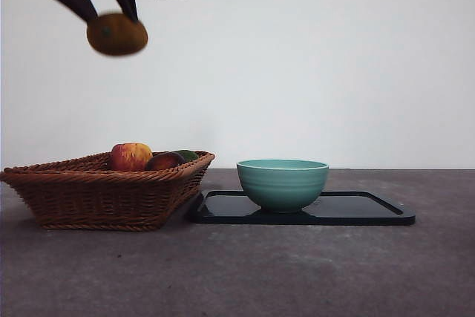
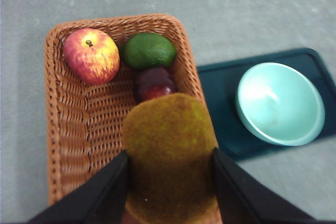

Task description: Pick up the wifruite, put it on the bowl, pick up the plate, put it on desk

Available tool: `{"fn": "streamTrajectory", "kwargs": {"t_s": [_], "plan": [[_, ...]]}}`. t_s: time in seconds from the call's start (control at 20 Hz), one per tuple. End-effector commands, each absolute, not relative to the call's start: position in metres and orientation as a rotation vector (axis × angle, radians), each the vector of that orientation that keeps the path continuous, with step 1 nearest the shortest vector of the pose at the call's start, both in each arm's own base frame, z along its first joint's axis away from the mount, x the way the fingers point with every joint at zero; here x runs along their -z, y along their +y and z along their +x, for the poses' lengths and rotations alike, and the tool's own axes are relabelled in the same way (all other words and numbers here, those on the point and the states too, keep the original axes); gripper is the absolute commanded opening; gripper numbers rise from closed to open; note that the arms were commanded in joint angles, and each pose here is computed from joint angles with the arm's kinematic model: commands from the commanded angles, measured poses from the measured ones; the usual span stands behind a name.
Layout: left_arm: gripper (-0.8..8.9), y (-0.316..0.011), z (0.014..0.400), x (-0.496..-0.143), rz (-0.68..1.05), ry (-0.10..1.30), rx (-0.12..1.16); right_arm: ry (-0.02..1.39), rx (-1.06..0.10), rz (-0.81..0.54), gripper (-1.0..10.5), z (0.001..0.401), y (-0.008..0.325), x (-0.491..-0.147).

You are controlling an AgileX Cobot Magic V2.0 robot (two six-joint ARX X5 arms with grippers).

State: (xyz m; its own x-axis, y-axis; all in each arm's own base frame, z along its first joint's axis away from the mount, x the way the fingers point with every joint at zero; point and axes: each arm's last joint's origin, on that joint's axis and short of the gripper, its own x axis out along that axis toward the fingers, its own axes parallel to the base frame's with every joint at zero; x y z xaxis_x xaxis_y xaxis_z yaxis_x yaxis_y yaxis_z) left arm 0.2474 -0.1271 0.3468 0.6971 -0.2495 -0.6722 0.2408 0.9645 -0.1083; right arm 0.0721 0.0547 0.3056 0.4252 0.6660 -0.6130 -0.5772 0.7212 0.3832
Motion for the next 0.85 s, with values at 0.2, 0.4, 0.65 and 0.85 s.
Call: {"fn": "streamTrajectory", "kwargs": {"t_s": [0.2,0.4,0.65,0.85], "plan": [[1.55,-0.127,0.260,-0.294,-0.014,0.770,0.191,0.800,-0.791,0.109,1.8,0.072,0.055,-0.309],[1.55,-0.129,0.267,-0.254,0.025,0.844,0.178,0.799,-0.791,0.109,1.8,0.072,0.055,-0.309],[1.55,-0.138,0.286,-0.216,0.082,0.907,0.182,0.801,-0.790,0.114,1.8,0.072,0.055,-0.309],[1.55,-0.142,0.295,-0.198,0.095,0.937,0.178,0.803,-0.788,0.117,1.8,0.072,0.055,-0.309]]}}
